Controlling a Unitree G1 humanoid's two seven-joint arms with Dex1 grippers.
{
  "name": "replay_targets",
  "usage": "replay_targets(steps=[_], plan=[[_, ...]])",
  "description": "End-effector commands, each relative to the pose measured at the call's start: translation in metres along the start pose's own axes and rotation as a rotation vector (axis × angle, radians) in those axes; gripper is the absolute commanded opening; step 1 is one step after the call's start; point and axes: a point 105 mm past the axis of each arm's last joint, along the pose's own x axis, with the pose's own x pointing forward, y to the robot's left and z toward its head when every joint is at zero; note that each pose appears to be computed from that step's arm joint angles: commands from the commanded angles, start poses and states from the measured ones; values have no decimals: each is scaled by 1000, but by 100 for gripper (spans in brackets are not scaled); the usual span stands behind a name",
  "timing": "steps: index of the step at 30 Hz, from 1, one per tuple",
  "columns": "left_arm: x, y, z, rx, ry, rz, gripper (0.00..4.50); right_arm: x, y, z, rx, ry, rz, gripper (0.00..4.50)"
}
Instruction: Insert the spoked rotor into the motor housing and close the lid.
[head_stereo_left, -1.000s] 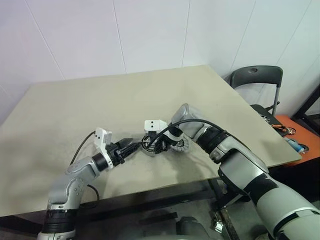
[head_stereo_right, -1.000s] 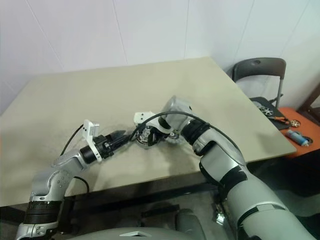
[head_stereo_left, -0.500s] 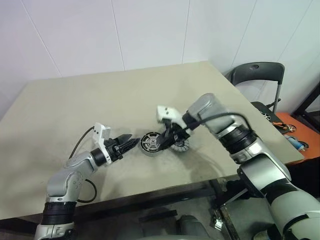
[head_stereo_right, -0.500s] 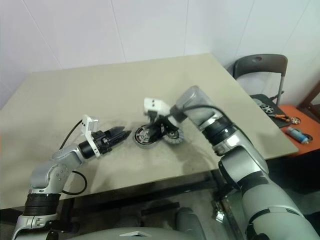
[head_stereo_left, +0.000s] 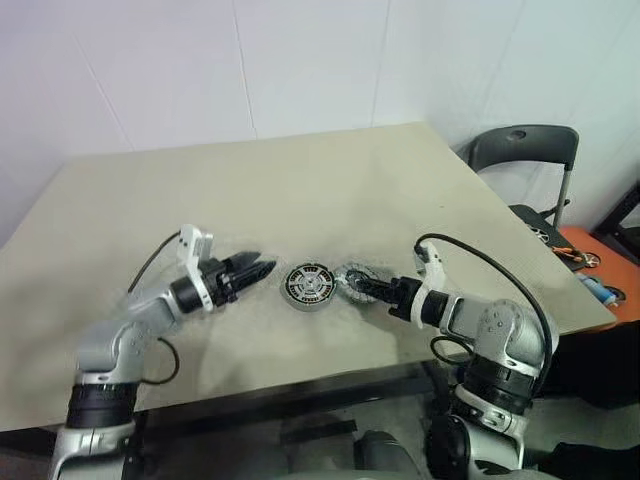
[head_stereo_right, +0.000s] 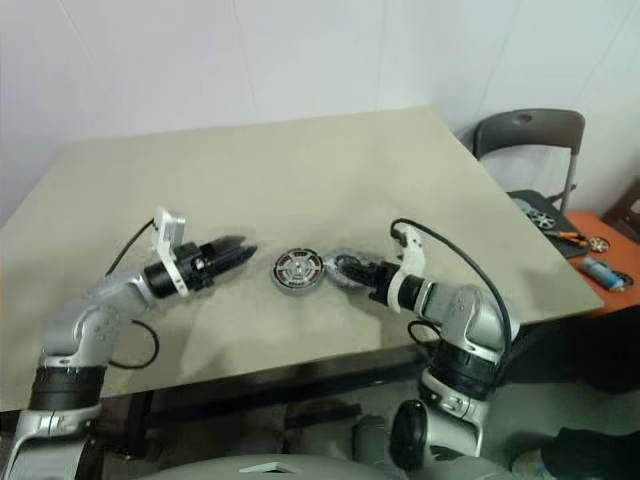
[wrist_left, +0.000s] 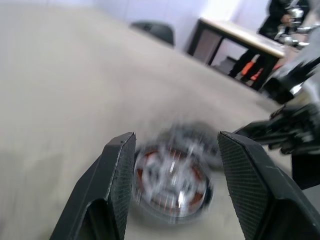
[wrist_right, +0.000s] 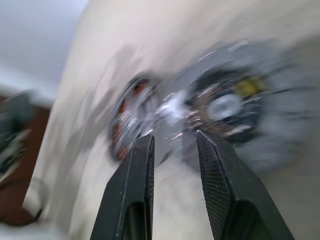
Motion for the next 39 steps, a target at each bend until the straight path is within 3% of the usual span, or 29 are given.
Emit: replay_targets(steps=[1,7,13,27,39], plan=[[5,-2,5,14,15,-27,279,-5,2,6,43,-84,-25,138],[3,-4,1,18,42,-38,279,-9,-30,-22,160,-35,-152,138],[0,-2,2,17,44,-34,279,-4,-29,-45,186,42,-124,138],[-6,-11,-16,80,152,-131,279,29,10,-41,184,126,45,138],[-8,-9,-19,92,149,-108,279,36,-11,-52,192,160,-26,138]])
